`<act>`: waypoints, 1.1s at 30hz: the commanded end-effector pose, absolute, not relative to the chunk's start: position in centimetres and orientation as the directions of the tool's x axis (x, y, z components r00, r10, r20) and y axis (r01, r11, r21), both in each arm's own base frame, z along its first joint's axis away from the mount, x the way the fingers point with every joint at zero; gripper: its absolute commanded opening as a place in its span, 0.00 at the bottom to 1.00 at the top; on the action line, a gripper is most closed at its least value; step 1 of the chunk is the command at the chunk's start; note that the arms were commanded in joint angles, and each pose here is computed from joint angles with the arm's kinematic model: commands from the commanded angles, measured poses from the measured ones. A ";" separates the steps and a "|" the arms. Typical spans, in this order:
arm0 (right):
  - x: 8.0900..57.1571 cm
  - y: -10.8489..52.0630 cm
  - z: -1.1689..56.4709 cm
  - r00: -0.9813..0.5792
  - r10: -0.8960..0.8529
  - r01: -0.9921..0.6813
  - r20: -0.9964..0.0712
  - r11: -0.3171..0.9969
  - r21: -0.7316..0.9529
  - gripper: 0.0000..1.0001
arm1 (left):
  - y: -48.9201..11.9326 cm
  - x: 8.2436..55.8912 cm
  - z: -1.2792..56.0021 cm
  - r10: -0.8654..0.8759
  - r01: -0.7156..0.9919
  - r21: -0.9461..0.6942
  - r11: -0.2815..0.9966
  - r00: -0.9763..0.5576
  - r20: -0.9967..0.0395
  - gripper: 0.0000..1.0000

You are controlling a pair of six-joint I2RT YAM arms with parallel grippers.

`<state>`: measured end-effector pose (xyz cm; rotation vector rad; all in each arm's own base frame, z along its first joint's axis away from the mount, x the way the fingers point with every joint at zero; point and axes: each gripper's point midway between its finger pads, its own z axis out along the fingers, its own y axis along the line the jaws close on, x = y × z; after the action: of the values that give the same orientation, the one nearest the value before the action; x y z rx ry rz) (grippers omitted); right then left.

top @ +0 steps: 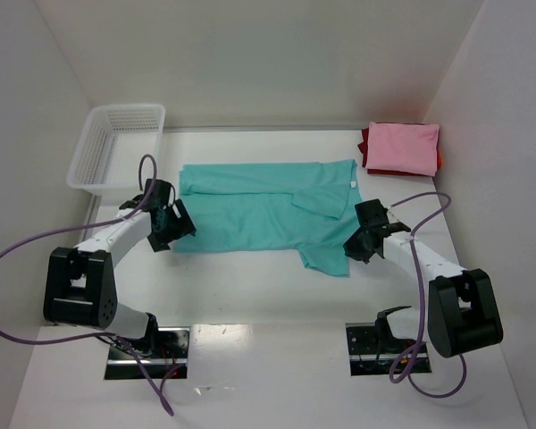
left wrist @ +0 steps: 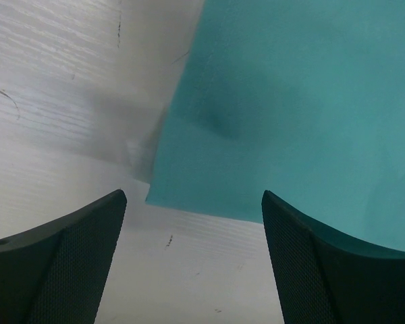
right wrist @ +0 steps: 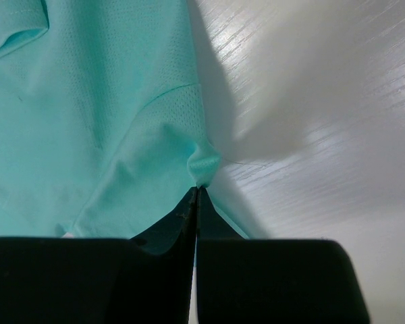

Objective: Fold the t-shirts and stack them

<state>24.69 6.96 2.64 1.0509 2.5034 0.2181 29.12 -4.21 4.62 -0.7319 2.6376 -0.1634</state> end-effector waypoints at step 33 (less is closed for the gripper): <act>26.9 7.6 5.7 -0.588 0.718 0.603 -0.373 0.696 0.389 0.03 | -3.4 27.6 1.8 -0.548 -0.528 -0.153 0.835 -0.782 -0.296 0.48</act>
<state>25.10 7.30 3.85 1.0357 2.4684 0.2703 28.03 -3.81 2.28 -0.7860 2.6779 -0.1131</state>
